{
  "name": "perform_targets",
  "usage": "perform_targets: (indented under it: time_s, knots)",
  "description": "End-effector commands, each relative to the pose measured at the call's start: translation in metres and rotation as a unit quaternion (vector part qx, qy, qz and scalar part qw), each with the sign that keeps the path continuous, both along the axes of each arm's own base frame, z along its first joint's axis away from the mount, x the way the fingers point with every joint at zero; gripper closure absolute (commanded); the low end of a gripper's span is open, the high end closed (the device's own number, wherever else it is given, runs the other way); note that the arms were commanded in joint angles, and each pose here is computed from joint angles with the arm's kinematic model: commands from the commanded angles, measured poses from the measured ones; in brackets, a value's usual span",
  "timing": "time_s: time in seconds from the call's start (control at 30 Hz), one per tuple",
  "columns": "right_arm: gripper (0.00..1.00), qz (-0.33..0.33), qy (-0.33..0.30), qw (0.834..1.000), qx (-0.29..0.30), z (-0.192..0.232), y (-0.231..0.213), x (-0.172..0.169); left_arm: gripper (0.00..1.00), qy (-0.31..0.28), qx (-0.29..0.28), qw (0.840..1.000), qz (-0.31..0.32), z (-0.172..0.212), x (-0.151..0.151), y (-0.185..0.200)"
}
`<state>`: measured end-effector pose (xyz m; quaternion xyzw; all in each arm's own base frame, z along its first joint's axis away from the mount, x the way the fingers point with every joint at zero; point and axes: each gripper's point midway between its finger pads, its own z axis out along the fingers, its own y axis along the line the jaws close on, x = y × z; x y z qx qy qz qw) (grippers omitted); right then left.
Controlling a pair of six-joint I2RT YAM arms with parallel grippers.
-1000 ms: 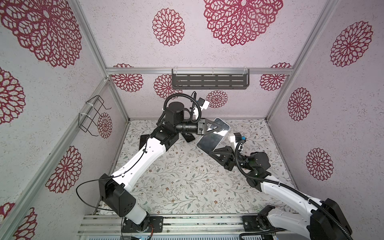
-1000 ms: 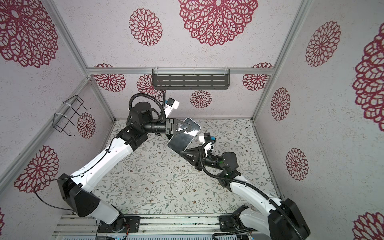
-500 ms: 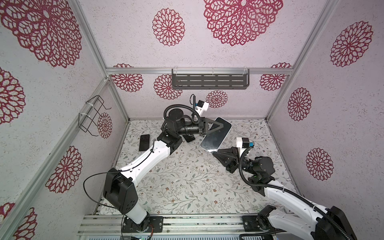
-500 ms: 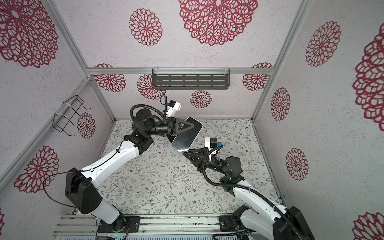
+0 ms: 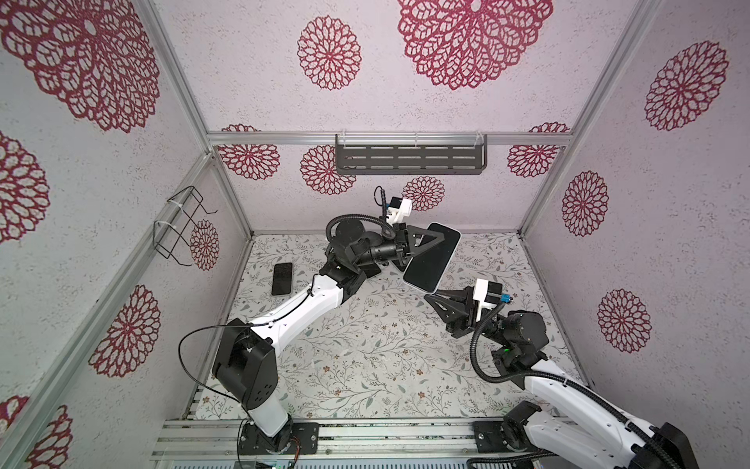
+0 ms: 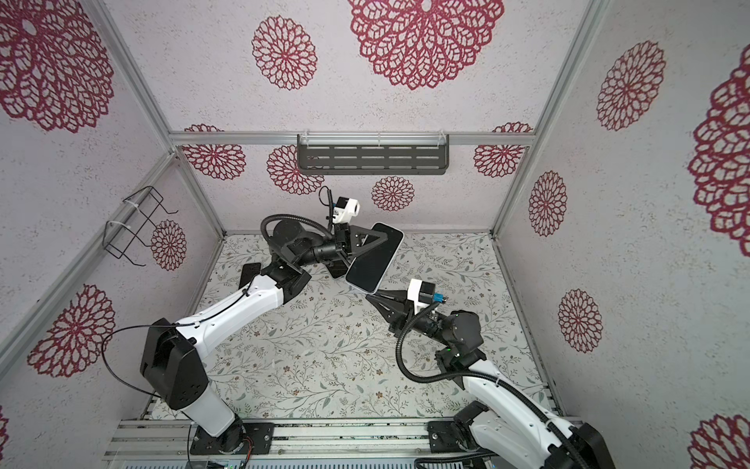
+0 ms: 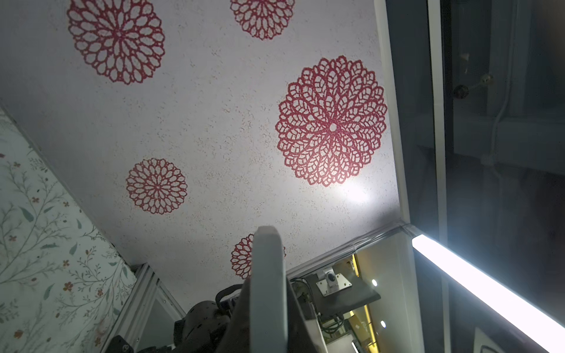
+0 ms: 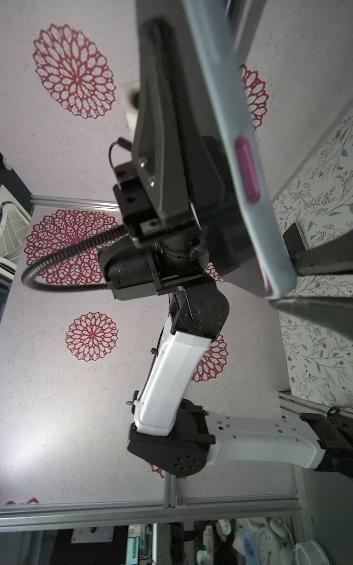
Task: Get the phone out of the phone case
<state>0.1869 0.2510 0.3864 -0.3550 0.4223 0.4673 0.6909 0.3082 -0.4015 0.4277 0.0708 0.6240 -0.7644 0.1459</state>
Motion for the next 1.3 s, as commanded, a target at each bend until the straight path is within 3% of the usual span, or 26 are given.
perform_targets:
  time_s: [0.0,0.2,0.37,0.5,0.63,0.73,0.8,0.97,1.27]
  knots:
    - [1.00,-0.044,-0.123,0.991,0.011,0.028,-0.006,-0.010,1.00,0.083,0.047,0.995,-0.016,-0.050,-0.011,-0.041]
    - [1.00,-0.063,-0.125,0.990,0.017,0.031,-0.012,-0.010,1.00,0.072,0.044,0.996,-0.010,-0.042,-0.011,-0.031]
    - [0.98,-0.068,-0.096,0.992,0.038,0.018,-0.025,-0.017,1.00,0.040,0.020,0.998,0.033,-0.014,0.001,0.006]
    - [0.74,-0.069,-0.033,0.995,0.061,0.007,-0.035,-0.015,1.00,-0.016,0.013,0.997,0.075,0.015,0.001,0.035]
    - [0.57,-0.077,0.117,0.985,0.105,0.003,-0.043,0.012,1.00,-0.074,0.022,0.991,0.110,0.028,-0.001,0.051]
    - [0.32,-0.035,0.196,0.976,0.083,0.007,-0.026,0.020,1.00,-0.121,0.053,0.983,0.128,0.026,-0.003,0.055]
    - [0.21,0.006,0.207,0.976,0.061,0.013,-0.013,0.015,1.00,-0.150,0.071,0.978,0.126,0.027,-0.007,0.056]
    - [0.20,0.080,0.205,0.975,0.042,0.021,0.001,-0.002,1.00,-0.207,0.099,0.964,0.131,0.031,-0.015,0.062]
    - [0.27,0.110,0.222,0.969,0.023,0.009,0.013,-0.006,1.00,-0.230,0.088,0.959,0.142,0.040,-0.013,0.067]
